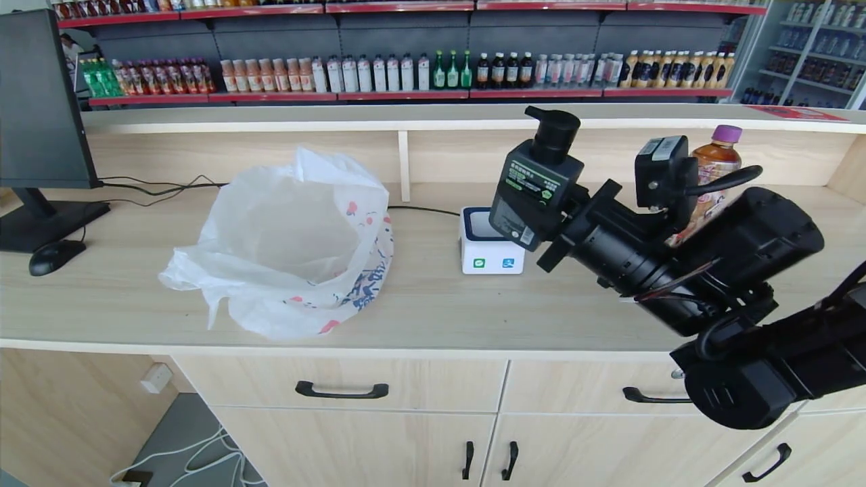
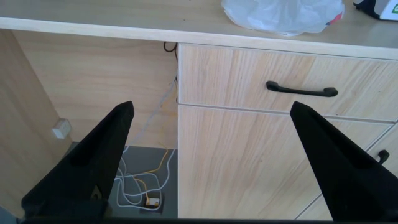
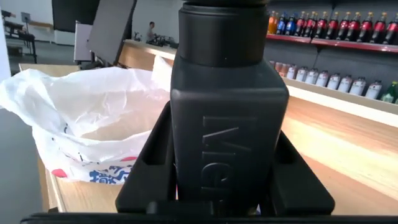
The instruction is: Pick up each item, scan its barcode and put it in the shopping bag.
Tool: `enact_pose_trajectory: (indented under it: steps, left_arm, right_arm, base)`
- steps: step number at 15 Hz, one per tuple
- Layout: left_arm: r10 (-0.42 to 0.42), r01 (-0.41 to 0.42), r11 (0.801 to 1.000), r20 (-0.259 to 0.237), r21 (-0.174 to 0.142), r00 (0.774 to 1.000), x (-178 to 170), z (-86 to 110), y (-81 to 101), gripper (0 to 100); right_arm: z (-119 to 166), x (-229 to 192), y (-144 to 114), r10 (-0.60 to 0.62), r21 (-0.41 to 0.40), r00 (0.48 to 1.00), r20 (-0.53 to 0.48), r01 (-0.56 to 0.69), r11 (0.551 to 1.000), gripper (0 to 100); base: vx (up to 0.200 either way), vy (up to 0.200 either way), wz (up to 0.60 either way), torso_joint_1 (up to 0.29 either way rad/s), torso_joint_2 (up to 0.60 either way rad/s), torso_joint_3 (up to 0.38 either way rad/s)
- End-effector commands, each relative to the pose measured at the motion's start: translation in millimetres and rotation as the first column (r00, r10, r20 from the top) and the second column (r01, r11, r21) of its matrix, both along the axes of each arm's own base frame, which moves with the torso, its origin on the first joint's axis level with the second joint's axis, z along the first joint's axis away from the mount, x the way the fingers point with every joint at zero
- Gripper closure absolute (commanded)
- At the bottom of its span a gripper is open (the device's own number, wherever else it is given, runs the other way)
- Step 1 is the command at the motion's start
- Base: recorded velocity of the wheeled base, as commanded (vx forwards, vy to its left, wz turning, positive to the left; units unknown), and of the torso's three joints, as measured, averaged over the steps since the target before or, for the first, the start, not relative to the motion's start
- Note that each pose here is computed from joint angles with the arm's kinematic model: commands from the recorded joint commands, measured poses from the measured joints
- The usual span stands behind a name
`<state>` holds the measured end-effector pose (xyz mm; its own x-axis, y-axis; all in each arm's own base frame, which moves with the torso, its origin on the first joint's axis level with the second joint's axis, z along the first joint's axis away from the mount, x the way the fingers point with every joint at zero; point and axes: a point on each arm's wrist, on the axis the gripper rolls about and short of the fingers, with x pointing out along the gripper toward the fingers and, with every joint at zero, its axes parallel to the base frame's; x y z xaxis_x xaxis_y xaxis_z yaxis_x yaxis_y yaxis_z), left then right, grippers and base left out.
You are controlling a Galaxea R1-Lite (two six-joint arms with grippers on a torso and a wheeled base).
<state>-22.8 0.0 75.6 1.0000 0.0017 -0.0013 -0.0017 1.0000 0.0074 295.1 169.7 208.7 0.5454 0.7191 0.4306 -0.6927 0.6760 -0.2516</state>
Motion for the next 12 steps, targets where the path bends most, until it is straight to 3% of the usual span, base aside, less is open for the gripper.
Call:
enact_pose_trajectory:
  steps: [1,4,12]
  left_arm:
    - [0.000,0.000,1.000,0.001,-0.001,1.000,0,0.2,0.0,0]
    - [0.000,0.000,1.000,-0.002,-0.001,1.000,0,-0.2,0.0,0]
    - [-0.002,0.002,1.000,-0.002,-0.001,1.000,0,-0.2,0.0,0]
  right_arm:
    - [-10,23,3,-0.015,-0.017,1.000,0.009,0.015,1.000,100]
    - [-3,47,3,-0.021,-0.025,0.994,0.106,0.024,0.999,100]
    - [-18,81,5,0.098,-0.181,0.958,0.271,-0.049,0.982,100]
  base:
    - [0.000,0.000,0.00,0.000,0.00,0.000]
    - [0.000,0.000,0.00,0.000,0.00,0.000]
    - [0.000,0.000,0.00,0.000,0.00,0.000]
